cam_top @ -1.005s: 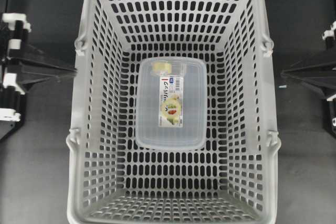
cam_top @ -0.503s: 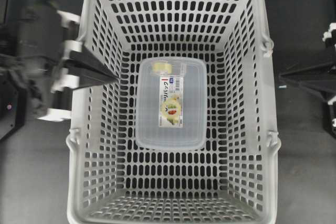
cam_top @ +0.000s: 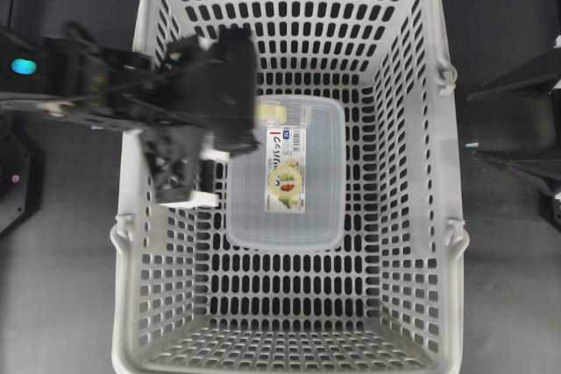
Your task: Pick up the cellophane tape from the shopping basket with the left arm.
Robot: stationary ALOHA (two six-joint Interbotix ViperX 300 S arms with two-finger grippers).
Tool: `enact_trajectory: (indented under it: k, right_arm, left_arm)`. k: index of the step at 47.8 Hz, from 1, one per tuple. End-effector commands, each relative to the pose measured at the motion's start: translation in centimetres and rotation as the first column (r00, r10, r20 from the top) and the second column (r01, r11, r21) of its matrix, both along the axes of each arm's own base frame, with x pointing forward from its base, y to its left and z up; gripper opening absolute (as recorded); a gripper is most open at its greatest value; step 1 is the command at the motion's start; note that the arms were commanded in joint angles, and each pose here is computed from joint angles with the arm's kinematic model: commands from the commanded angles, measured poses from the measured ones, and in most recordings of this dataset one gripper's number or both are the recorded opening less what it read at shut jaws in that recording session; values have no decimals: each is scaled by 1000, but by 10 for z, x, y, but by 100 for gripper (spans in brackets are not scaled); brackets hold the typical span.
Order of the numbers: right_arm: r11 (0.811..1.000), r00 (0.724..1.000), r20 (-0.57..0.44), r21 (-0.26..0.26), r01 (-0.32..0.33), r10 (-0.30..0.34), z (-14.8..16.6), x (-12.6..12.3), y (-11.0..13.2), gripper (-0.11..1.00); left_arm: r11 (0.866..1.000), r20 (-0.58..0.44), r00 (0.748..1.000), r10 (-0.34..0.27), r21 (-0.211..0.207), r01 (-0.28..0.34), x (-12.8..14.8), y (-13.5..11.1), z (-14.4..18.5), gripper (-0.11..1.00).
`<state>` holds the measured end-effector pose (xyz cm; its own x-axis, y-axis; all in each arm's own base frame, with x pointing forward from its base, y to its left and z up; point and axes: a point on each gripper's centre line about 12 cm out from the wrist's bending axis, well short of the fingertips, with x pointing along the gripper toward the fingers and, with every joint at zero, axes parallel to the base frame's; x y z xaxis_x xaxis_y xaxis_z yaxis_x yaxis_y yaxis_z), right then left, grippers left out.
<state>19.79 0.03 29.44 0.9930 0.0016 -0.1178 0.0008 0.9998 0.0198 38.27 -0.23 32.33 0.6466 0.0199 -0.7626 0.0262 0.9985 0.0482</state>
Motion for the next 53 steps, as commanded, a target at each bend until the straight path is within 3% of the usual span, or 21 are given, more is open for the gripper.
enact_trajectory:
  k: [1,9,14,23,53]
  right_arm:
    - [1000,1000,29,5,-1,1,11,2,0,76]
    - [1000,1000,28,5,-1,1,11,2,0,76]
    - [1000,1000,28,5,-1,1,10,2,0,76]
    - [1000,999,32,5,-1,1,11,2,0,76]
    - [1000,1000,28,5,-1,1,9,1,0,76]
  left_arm:
    - [1000,14,1000,1,2,-1,14,0,6,21]
    - [1000,-89,996,-8,6,8,38,-4,-19,71]
    - [1000,-163,987,-6,7,7,48,-4,-40,90]
    - [1000,-258,966,-4,8,6,63,-5,-77,90]
    - [1000,-344,939,-4,9,8,72,-6,-124,90]
